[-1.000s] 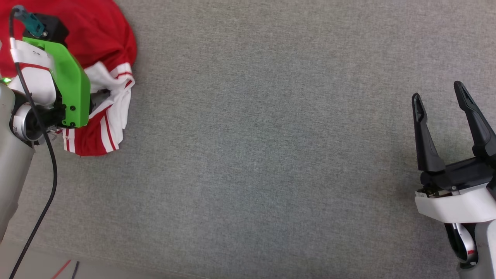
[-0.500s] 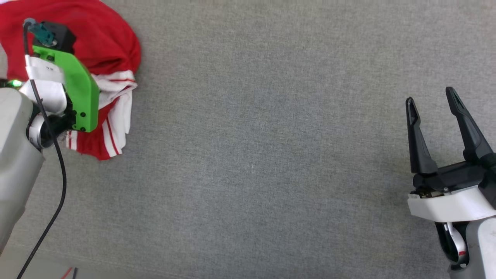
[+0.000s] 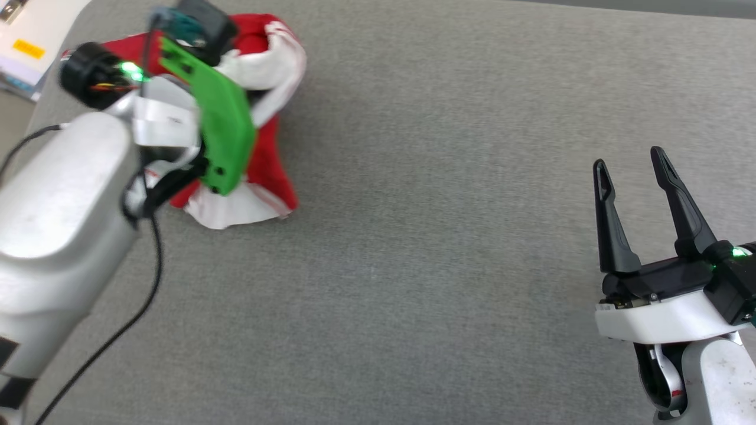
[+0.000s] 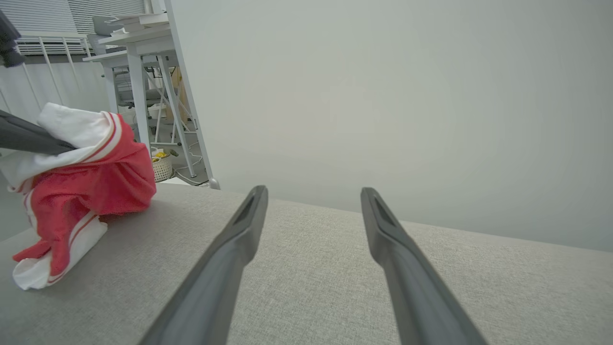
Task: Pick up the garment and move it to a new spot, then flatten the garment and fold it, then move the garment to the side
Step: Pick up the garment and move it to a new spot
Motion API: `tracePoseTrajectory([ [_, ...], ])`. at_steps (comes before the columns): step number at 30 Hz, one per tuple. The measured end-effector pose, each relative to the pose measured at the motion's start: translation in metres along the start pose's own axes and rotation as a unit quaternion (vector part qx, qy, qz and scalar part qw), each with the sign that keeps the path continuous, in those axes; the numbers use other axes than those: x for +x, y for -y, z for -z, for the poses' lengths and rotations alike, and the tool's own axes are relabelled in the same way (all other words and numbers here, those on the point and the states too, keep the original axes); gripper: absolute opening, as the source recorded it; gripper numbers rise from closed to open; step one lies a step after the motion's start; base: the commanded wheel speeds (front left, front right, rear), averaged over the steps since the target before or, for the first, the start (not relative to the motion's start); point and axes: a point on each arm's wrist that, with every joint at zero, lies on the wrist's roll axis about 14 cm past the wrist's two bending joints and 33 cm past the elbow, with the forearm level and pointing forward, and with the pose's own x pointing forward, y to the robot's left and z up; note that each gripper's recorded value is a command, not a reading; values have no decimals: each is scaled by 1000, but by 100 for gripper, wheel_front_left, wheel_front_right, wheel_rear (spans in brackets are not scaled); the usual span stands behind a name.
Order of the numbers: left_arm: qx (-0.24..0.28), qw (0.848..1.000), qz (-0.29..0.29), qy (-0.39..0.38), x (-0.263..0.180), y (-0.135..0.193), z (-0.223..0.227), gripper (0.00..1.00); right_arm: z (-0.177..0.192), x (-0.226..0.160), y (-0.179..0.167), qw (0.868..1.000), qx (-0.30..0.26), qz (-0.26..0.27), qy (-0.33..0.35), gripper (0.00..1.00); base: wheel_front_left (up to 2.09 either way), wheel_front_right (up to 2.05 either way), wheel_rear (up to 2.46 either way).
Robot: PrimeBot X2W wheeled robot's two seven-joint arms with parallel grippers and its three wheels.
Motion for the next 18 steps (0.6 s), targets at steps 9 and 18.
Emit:
tracePoseTrajectory([
  [9, 70, 979, 176, 77, 42, 148, -65, 0, -20, -28, 34, 998, -21, 64, 6, 100, 0, 0, 0],
  [18, 122, 937, 321, 63, 71, 284, -45, 0, -24, -55, 73, 990, -49, 130, -7, 100, 0, 0, 0],
])
